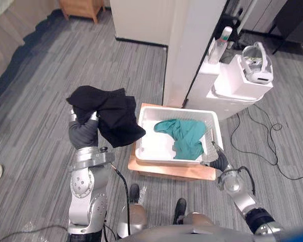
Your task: Tidy the bed and pick cloth on bed and put in laundry
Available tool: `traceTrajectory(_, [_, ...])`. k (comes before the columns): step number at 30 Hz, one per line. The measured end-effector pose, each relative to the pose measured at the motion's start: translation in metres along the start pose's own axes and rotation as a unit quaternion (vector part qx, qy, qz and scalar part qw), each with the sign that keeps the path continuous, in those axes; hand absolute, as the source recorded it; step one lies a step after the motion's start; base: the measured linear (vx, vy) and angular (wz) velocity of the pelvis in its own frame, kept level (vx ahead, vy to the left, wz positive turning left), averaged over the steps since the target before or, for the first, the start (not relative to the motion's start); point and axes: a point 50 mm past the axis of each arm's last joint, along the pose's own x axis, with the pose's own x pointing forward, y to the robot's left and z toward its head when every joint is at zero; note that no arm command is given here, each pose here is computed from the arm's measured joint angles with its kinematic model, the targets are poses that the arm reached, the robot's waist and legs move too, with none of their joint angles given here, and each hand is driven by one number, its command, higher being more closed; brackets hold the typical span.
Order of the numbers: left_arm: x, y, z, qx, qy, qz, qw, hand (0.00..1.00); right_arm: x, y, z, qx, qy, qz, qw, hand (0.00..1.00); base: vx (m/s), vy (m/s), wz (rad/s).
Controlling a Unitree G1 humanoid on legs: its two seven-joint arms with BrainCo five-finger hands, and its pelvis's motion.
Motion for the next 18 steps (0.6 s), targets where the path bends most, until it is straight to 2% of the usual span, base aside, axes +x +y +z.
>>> traceTrajectory(4, [0.006, -0.001, 0.014, -0.006, -0.045, 0.002, 0.999, 1.0, -0.007, -0.007, 0.004, 0.006, -0.009, -0.024, 1.0, 0.0, -0.02, 0.002, -0.16])
traceTrajectory(10, [0.025, -0.021, 0.005, 0.003, -0.023, -0.054, 0.998, 1.0, -0.017, -0.029, 0.021, 0.042, -0.052, -0.069, 0.995, 0.0, -0.04, 0.016, -0.27])
traceTrajectory(14, [0.025, -0.024, -0.012, 0.054, -0.004, -0.066, 0.996, 1.0, -0.023, -0.034, 0.024, 0.076, -0.056, -0.08, 0.992, 0.0, 0.02, 0.016, -0.39])
traceTrajectory(18, [0.024, -0.021, -0.038, 0.123, 0.033, -0.075, 0.989, 1.0, -0.039, -0.035, 0.002, 0.125, -0.018, -0.068, 0.99, 0.0, 0.06, 0.02, -0.3])
